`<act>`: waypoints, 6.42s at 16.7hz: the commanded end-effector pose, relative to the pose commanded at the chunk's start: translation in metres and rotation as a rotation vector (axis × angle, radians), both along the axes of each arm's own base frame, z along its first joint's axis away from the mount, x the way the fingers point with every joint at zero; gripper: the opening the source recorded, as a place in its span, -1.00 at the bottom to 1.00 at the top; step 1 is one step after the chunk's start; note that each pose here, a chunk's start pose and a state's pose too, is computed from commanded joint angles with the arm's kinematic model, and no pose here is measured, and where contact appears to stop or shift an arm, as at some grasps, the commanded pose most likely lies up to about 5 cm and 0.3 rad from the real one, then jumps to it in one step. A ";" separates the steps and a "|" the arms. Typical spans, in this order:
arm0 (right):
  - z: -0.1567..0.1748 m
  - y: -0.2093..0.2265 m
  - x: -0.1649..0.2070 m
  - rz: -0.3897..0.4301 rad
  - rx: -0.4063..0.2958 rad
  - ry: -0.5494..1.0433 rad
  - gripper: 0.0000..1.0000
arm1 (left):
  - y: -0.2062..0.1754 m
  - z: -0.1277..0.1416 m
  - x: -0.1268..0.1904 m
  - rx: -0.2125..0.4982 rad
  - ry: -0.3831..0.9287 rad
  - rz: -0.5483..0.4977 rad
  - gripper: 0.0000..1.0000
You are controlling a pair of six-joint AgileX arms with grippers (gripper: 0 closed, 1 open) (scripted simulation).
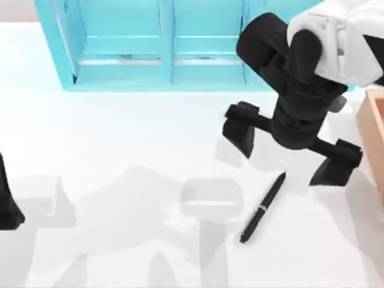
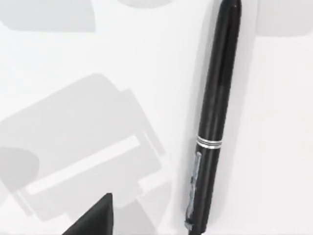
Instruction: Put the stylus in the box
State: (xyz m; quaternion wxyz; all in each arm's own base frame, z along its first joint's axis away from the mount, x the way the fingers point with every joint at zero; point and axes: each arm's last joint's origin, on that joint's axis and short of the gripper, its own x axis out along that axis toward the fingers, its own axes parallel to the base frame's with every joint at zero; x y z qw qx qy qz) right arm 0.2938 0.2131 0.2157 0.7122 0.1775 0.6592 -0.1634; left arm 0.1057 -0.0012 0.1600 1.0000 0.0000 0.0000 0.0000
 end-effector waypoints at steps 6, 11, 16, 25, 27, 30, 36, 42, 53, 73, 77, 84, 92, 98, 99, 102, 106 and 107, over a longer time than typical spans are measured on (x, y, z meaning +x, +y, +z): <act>-0.029 0.022 0.028 -0.102 -0.090 0.132 1.00 | 0.000 0.000 0.000 0.000 0.000 0.000 1.00; -0.029 0.022 0.029 -0.105 -0.090 0.132 1.00 | 0.000 0.000 0.000 0.000 0.000 0.000 1.00; -0.063 0.020 0.029 -0.104 -0.093 0.136 1.00 | 0.000 0.000 0.000 0.000 0.000 0.000 1.00; -0.129 0.013 0.023 -0.104 -0.091 0.134 1.00 | 0.000 0.000 0.000 0.000 0.000 0.000 1.00; -0.129 0.013 0.023 -0.104 -0.091 0.134 0.85 | 0.000 0.000 0.000 0.000 0.000 0.000 1.00; -0.129 0.013 0.023 -0.104 -0.091 0.134 0.40 | 0.000 0.000 0.000 0.000 0.000 0.000 1.00; -0.129 0.013 0.023 -0.104 -0.091 0.134 -0.51 | 0.000 0.000 0.000 0.000 0.000 0.000 1.00; -0.129 0.013 0.023 -0.104 -0.091 0.134 -1.00 | 0.000 0.000 0.000 0.000 0.000 0.000 1.00; -0.071 0.025 0.032 -0.120 -0.006 0.073 -1.00 | 0.000 0.000 0.000 0.000 0.000 0.000 1.00; 0.008 -0.147 0.085 -0.507 0.004 0.080 -1.00 | 0.000 0.000 0.000 0.000 0.000 0.000 1.00; 0.014 -0.283 0.072 -0.824 0.007 0.096 -1.00 | 0.000 0.000 0.000 0.000 0.000 0.000 1.00; 0.025 -0.378 0.025 -1.065 0.026 0.078 -1.00 | 0.000 0.000 0.000 0.000 0.000 0.000 1.00; 0.022 -0.354 0.036 -1.046 0.012 0.070 -1.00 | 0.000 0.000 0.000 0.000 0.000 0.000 1.00; -0.013 -0.321 0.044 -1.025 0.012 0.055 -1.00 | 0.000 0.000 0.000 0.000 0.000 0.000 1.00; -0.018 -0.323 0.041 -1.030 0.015 0.058 -1.00 | 0.000 0.000 0.000 0.000 0.000 0.000 1.00; -0.030 -0.340 0.028 -1.057 0.023 0.074 -1.00 | 0.000 0.000 0.000 0.000 0.000 0.000 1.00; -0.031 -0.346 0.025 -1.065 0.027 0.078 -1.00 | 0.000 0.000 0.000 0.000 0.000 0.000 1.00; -0.031 -0.346 0.025 -1.065 0.027 0.078 -1.00 | 0.000 0.000 0.000 0.000 0.000 0.000 1.00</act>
